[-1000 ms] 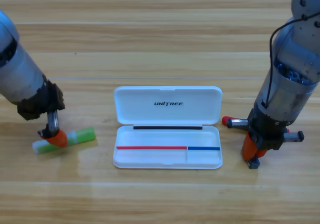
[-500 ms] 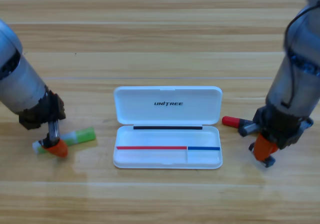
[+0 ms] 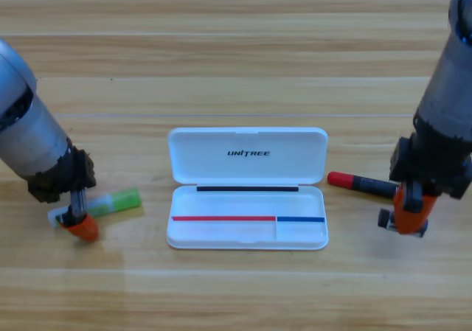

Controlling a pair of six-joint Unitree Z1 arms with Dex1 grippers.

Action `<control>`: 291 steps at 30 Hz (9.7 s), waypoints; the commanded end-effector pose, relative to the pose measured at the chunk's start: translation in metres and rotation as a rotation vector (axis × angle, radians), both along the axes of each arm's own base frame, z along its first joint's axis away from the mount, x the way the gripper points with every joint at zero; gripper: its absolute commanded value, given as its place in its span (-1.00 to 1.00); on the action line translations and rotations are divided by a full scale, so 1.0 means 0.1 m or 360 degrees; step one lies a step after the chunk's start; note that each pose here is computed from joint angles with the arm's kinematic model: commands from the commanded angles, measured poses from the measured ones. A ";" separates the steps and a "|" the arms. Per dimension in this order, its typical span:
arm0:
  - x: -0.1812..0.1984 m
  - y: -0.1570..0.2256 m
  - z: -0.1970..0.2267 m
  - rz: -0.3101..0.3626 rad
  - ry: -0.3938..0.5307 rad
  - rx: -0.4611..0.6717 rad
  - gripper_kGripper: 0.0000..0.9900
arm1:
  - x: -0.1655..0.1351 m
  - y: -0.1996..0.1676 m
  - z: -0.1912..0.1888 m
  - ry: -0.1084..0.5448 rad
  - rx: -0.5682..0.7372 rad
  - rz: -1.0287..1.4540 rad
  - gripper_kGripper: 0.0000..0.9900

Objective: Clean up eraser and pencils

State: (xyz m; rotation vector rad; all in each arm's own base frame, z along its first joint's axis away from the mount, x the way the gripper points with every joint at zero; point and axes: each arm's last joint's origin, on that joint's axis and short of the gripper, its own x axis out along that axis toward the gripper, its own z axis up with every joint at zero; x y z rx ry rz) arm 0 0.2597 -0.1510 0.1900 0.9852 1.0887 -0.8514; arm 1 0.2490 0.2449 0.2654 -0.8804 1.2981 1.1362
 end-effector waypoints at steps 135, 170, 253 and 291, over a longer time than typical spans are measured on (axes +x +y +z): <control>-0.33 -1.76 0.13 -0.0528 0.0118 0.0037 -0.85 | 0.14 -0.29 0.30 -0.0198 -0.0008 -0.0060 1.00; -0.20 -1.70 0.14 -0.0499 0.0063 0.0062 -0.85 | 1.04 0.04 -0.85 -0.0195 -0.0179 0.0104 0.80; -0.36 0.46 1.47 0.0285 -0.0255 -0.0243 1.00 | 0.28 1.61 -0.28 -0.0201 -0.0019 0.0589 -1.00; -0.49 0.57 1.38 0.0287 -0.0303 -0.0297 1.00 | 0.44 1.69 -0.57 -0.0224 -0.0107 0.0568 -0.37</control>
